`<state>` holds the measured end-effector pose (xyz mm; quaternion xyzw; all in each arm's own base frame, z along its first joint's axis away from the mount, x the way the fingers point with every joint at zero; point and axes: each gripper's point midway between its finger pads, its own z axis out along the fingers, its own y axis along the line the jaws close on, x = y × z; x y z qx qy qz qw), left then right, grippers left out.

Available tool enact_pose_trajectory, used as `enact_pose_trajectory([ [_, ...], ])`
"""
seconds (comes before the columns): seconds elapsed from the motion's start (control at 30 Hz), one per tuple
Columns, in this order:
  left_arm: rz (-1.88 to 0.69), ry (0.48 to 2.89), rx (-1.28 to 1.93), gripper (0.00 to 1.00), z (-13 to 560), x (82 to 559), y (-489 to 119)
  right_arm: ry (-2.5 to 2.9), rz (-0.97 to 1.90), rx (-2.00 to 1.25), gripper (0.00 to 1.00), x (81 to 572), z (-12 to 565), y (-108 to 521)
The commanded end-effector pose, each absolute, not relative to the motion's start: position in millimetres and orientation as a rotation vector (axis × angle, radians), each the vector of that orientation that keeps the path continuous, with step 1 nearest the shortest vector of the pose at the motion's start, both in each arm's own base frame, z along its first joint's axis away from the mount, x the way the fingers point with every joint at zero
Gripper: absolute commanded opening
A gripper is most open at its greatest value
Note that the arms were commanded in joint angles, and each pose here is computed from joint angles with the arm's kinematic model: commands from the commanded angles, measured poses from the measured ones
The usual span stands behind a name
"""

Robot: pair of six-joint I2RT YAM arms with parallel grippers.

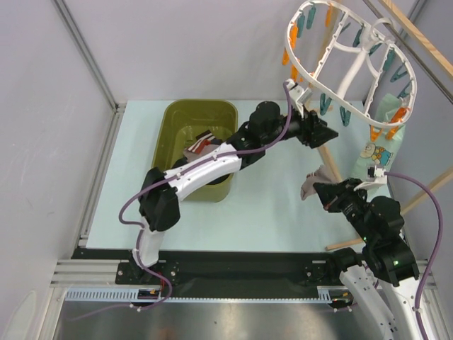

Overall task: Remove the socks clipped to the hanger
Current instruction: Remove the sock from the hanger, then place the sock in the bin.

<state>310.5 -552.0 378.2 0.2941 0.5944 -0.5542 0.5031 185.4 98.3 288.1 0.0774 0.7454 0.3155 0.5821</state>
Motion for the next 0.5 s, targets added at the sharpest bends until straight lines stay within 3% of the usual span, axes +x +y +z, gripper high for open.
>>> enact_pose_trajectory([
  [0.0,-1.419,1.311,0.693,0.66,432,281,-518,1.811,0.682,0.177,0.0,180,273,92],
  [0.3,-1.21,1.486,0.663,0.68,392,271,-432,1.913,0.741,0.153,0.0,189,276,110],
  [0.47,-0.963,1.578,0.443,0.69,393,290,-328,1.9,0.794,0.144,0.0,205,296,133],
])
